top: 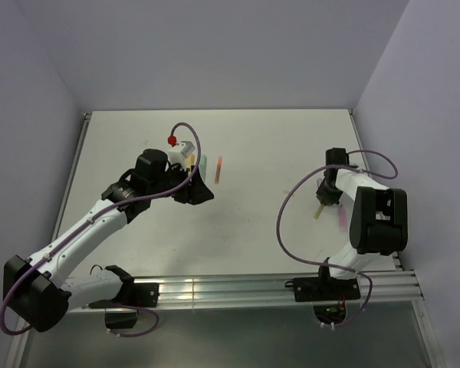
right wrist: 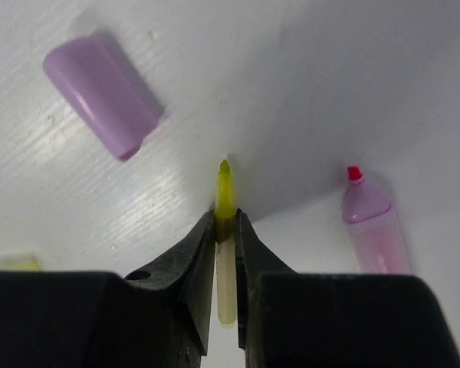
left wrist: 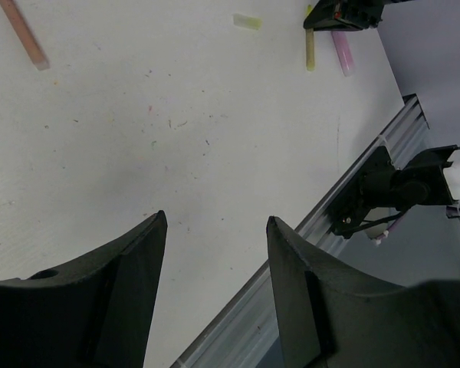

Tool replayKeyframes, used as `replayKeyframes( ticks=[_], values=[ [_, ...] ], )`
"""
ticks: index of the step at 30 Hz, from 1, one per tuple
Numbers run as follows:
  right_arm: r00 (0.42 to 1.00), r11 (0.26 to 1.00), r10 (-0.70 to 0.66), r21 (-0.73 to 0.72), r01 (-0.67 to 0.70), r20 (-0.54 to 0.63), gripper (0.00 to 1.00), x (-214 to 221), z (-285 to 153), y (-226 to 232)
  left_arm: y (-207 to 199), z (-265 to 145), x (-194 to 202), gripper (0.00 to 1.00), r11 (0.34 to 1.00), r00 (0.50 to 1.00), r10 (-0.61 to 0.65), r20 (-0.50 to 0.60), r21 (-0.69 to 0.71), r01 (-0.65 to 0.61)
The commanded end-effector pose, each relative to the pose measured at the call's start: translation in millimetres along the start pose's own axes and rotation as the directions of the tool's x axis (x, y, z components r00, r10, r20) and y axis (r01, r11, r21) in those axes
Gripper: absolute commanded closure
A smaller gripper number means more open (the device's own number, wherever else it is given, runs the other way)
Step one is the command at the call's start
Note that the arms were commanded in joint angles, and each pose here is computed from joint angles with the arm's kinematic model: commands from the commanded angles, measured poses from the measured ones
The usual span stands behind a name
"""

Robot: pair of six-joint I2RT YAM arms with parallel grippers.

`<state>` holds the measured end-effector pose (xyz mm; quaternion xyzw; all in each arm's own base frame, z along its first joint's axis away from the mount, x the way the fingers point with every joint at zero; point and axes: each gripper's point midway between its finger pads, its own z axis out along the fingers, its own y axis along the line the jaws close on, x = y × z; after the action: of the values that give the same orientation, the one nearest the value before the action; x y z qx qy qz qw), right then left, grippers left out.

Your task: Insert the pens into the pen caps

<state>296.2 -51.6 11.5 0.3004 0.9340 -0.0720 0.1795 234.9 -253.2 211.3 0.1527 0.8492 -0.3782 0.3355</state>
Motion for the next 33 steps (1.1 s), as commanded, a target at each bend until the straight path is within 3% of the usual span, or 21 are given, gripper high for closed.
replayKeyframes(
  ticks=[1,9,17,23,33],
  values=[
    [1.0,0.997,0.013,-0.074,-0.013,0.003,1.0,18,-17,12,-19,-5,-14,0.4,0.994,0.999,-0.003,0.045,0.106,-0.001],
    [0.985,0.91,0.015,-0.411,0.057,0.171,1.0,17,-116,97,-38,-14,-38,0.38,0.97,0.992,-0.042,0.116,0.243,0.013],
    [0.957,0.648,0.058,-0.74,0.179,0.283,1.0,13,-260,206,-59,-16,-67,0.39,0.938,0.981,-0.062,0.184,0.347,-0.006],
    [0.949,0.507,0.058,-0.828,0.241,0.311,1.0,24,-332,252,-62,-13,-87,0.4,0.942,0.975,-0.059,0.215,0.334,-0.016],
    [0.95,0.418,0.036,-0.869,0.266,0.309,1.0,47,-373,281,-64,-12,-103,0.4,0.947,0.968,-0.059,0.246,0.32,-0.023]
  ],
)
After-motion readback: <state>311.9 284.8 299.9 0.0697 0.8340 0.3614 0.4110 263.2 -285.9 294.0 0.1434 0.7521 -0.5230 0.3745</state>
